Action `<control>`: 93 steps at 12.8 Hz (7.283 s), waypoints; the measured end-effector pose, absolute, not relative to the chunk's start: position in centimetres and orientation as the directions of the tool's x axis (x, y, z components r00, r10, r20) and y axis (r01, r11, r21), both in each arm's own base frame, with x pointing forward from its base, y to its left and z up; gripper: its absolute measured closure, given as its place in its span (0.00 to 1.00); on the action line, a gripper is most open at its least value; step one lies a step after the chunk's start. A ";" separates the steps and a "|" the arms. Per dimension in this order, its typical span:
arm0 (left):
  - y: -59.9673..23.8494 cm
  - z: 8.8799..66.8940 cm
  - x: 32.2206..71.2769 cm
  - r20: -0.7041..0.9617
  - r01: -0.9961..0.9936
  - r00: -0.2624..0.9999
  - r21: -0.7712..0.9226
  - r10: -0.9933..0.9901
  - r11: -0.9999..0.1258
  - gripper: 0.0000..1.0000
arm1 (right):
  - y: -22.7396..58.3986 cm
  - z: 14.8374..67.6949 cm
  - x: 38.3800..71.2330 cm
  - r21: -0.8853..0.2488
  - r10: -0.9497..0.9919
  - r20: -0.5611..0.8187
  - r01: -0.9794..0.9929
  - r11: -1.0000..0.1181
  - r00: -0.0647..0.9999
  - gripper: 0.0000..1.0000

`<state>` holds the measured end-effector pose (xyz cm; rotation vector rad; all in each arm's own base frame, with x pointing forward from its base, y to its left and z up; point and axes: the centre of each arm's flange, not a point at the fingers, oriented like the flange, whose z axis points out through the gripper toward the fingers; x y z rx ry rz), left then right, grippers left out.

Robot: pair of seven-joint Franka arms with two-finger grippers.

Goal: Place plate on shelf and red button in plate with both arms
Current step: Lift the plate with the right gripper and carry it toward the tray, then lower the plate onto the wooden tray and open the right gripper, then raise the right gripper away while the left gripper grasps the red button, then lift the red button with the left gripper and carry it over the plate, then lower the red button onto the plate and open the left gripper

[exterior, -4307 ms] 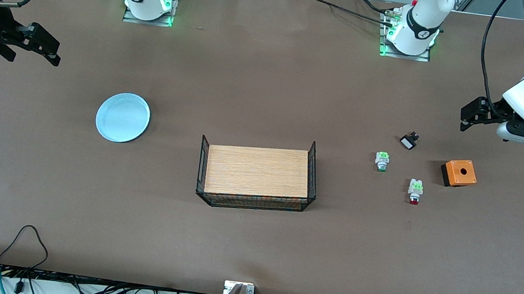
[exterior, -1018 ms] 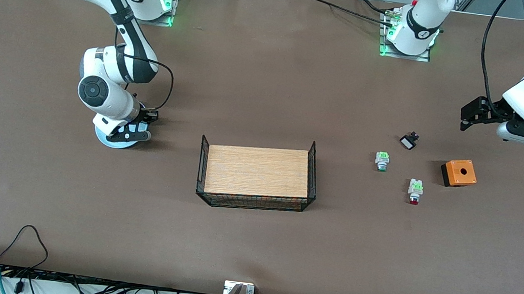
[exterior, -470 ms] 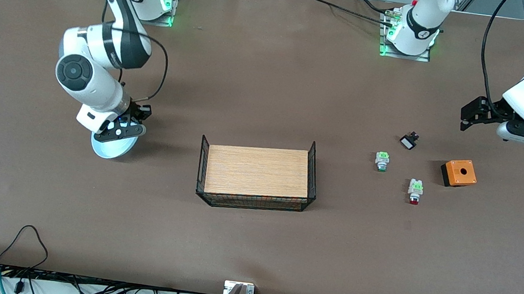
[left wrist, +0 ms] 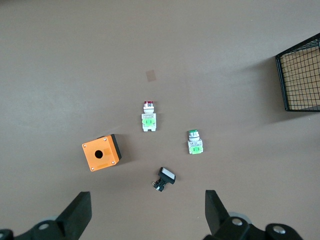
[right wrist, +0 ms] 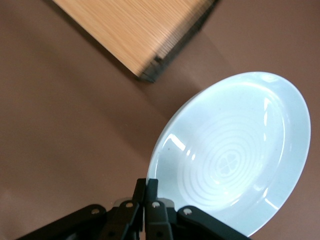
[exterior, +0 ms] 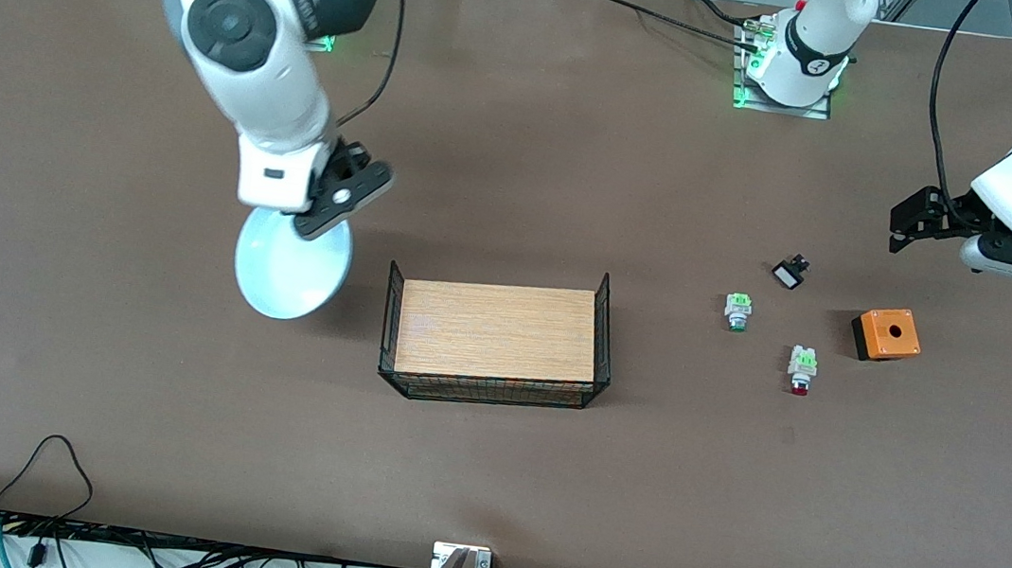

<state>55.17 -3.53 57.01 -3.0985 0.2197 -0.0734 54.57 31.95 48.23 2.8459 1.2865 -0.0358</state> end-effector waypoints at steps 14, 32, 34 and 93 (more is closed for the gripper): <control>-3.5 57.0 55.2 0.045 -0.140 0.989 -0.038 -0.142 -0.989 0.00 | 54.5 40.3 47.4 0.330 0.990 -0.045 0.938 -0.109 0.131 0.97; -2.7 47.0 57.9 -0.158 -0.130 0.979 -0.019 -0.125 -0.991 0.00 | 52.6 41.3 50.8 0.333 0.983 -0.026 0.929 -0.163 0.182 0.02; -2.1 41.1 60.1 -0.188 -0.122 0.975 -0.018 -0.117 -0.992 0.00 | 48.7 45.8 52.5 0.301 0.961 -0.016 0.918 -0.258 0.276 0.00; -45.8 41.4 60.8 0.064 -0.280 0.959 0.046 -0.277 -0.959 0.00 | 4.2 60.4 51.5 -0.015 0.034 -0.013 0.034 -0.999 0.999 0.00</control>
